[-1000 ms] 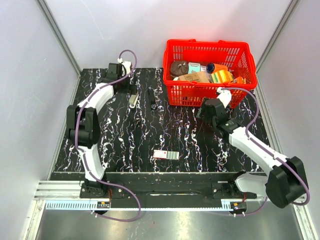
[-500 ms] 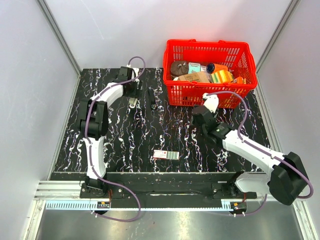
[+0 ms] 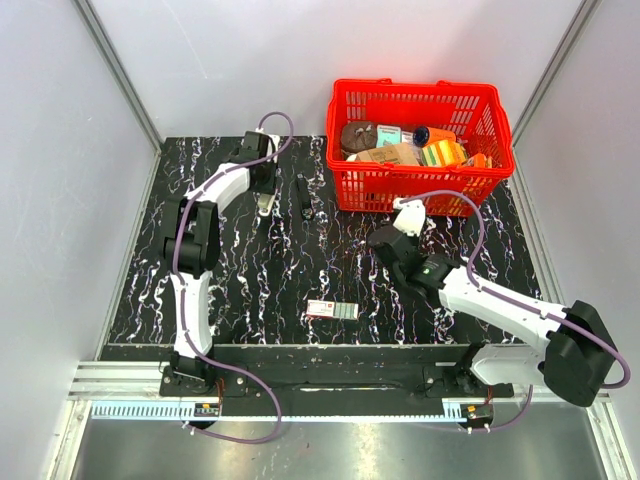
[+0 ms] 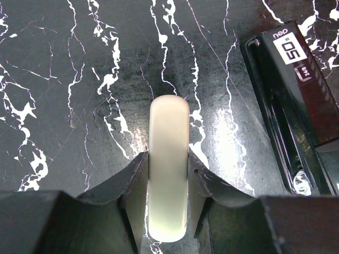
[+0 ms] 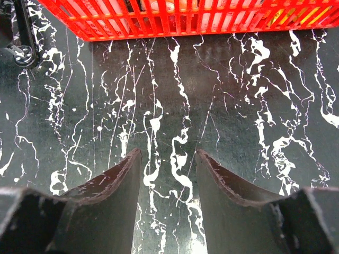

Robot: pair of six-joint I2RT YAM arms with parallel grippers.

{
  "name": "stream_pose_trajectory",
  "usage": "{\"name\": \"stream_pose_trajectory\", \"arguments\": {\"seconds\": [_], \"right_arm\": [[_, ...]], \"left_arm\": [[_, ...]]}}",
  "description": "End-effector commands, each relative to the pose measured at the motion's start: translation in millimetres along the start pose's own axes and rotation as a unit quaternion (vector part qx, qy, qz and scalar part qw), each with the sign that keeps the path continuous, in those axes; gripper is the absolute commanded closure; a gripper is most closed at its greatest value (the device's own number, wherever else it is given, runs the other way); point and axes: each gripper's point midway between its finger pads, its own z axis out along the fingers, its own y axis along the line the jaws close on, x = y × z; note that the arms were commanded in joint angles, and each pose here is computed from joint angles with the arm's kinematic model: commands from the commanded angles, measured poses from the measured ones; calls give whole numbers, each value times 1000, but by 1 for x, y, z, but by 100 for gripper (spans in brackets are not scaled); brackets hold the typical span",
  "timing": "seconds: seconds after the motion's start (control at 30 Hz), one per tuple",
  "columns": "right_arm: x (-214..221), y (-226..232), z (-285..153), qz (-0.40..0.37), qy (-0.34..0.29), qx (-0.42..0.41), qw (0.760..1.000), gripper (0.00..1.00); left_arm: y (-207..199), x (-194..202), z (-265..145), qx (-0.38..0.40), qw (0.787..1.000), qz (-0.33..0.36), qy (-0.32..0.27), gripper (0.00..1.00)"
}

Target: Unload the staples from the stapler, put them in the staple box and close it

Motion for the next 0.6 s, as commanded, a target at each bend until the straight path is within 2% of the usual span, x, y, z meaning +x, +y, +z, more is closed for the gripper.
{"name": "stream_pose_trajectory", "arguments": {"seconds": [0.0,0.03,0.2,0.4,0.57], "right_arm": [[-11,-5,-5,14,-22,19,999,49],[-12,-4,-6,14,-23,17,1000,49],[-13,-2,-9,14,-23,15,1000,52],[-12,3,-14,6,-22,11,1000,52],[-2,16,-11,-4,-8,3,1000,52]], "left_arm": [[11,6,-12,-25,1000,4,5,70],[11,7,-15,-24,1000,5,5,70],[9,19,-23,-17,1000,6,15,88],[5,53,-54,-5,999,3,35,91],[0,102,-94,11,998,-7,56,92]]}}
